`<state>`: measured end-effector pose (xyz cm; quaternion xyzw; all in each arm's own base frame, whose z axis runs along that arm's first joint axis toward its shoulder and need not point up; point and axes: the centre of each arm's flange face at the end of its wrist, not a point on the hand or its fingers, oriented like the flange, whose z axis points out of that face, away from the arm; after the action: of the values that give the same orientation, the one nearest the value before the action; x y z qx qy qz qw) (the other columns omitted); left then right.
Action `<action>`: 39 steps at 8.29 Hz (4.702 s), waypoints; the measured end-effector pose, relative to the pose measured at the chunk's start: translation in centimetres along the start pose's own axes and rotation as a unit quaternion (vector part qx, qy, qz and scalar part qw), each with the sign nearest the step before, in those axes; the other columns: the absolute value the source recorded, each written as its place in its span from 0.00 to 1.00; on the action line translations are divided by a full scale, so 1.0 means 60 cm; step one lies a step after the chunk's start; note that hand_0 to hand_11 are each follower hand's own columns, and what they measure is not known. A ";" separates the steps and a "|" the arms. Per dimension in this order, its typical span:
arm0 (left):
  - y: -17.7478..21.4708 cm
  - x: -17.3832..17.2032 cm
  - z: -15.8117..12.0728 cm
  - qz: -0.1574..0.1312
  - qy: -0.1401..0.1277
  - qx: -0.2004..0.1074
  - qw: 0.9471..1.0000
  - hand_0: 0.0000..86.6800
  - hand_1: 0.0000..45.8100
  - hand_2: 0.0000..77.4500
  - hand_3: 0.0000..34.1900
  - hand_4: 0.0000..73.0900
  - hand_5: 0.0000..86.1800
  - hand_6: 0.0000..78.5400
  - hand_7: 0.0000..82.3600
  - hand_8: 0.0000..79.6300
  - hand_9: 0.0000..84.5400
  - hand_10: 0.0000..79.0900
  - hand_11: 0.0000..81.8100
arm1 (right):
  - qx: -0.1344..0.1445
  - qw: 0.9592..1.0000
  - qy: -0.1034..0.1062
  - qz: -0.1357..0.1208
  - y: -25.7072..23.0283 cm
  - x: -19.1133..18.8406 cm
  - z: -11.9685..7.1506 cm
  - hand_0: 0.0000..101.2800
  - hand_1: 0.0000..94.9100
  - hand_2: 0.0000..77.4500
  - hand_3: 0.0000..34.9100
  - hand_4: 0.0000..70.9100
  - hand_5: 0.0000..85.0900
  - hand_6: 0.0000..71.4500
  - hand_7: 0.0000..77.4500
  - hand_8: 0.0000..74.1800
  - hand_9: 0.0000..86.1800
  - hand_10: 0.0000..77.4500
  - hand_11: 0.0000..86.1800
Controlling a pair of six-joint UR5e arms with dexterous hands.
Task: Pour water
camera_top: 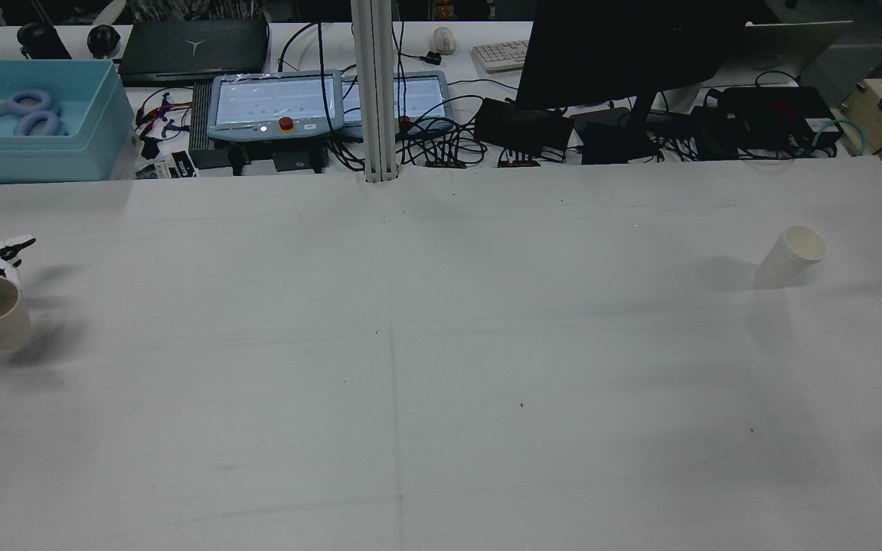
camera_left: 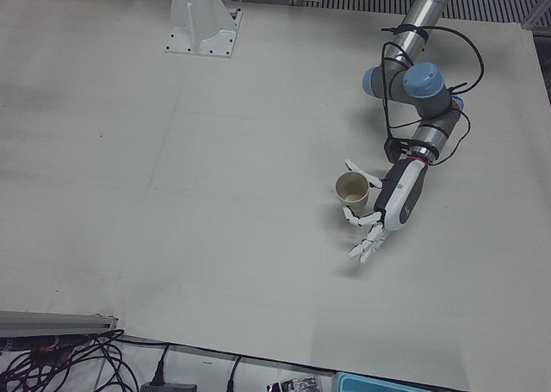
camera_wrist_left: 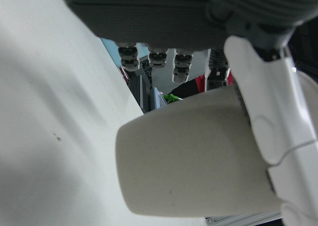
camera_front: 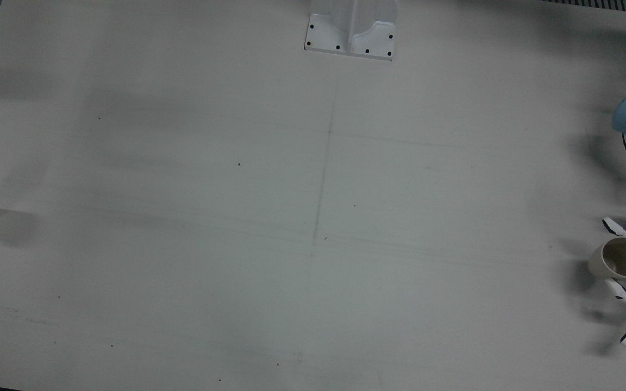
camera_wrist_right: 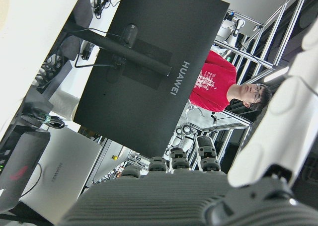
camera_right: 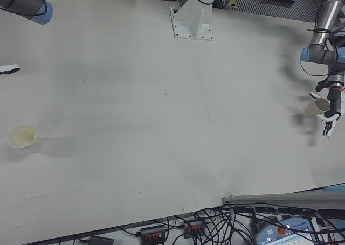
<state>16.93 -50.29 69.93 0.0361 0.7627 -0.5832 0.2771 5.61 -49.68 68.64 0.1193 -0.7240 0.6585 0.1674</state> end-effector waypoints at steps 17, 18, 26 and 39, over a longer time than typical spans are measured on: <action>0.128 0.072 0.054 -0.053 0.028 -0.002 0.998 0.65 0.12 0.63 0.15 0.67 0.51 0.09 0.17 0.10 0.02 0.06 0.11 | -0.034 0.990 0.100 -0.097 -0.140 0.309 0.080 0.70 0.32 0.01 0.01 0.33 0.46 0.34 0.46 0.33 0.27 0.21 0.20; 0.128 0.072 0.053 -0.054 0.028 -0.002 0.998 0.65 0.12 0.63 0.15 0.67 0.51 0.09 0.17 0.10 0.03 0.06 0.11 | -0.039 0.990 0.097 -0.099 -0.132 0.308 0.085 0.70 0.32 0.01 0.01 0.33 0.46 0.34 0.46 0.33 0.27 0.21 0.20; 0.422 0.022 0.188 -0.071 -0.019 -0.046 0.996 0.69 0.13 0.63 0.14 0.67 0.51 0.10 0.17 0.11 0.03 0.06 0.11 | -0.065 0.993 0.037 -0.092 0.241 0.070 0.154 0.79 0.22 0.37 0.01 0.38 0.81 0.92 1.00 0.79 0.81 0.74 0.81; 1.017 -0.307 0.386 -0.043 -0.119 -0.121 0.984 0.70 0.14 0.64 0.14 0.66 0.51 0.19 0.23 0.14 0.05 0.07 0.13 | -0.064 0.951 0.103 -0.284 0.661 -0.002 0.163 0.79 0.18 0.40 0.02 0.52 0.81 0.98 1.00 0.74 0.82 0.59 0.77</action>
<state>64.39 -47.05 21.56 -0.1007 0.7900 -0.4981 0.3431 -10.71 -55.27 31.60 0.2409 -0.6797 0.5446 0.4281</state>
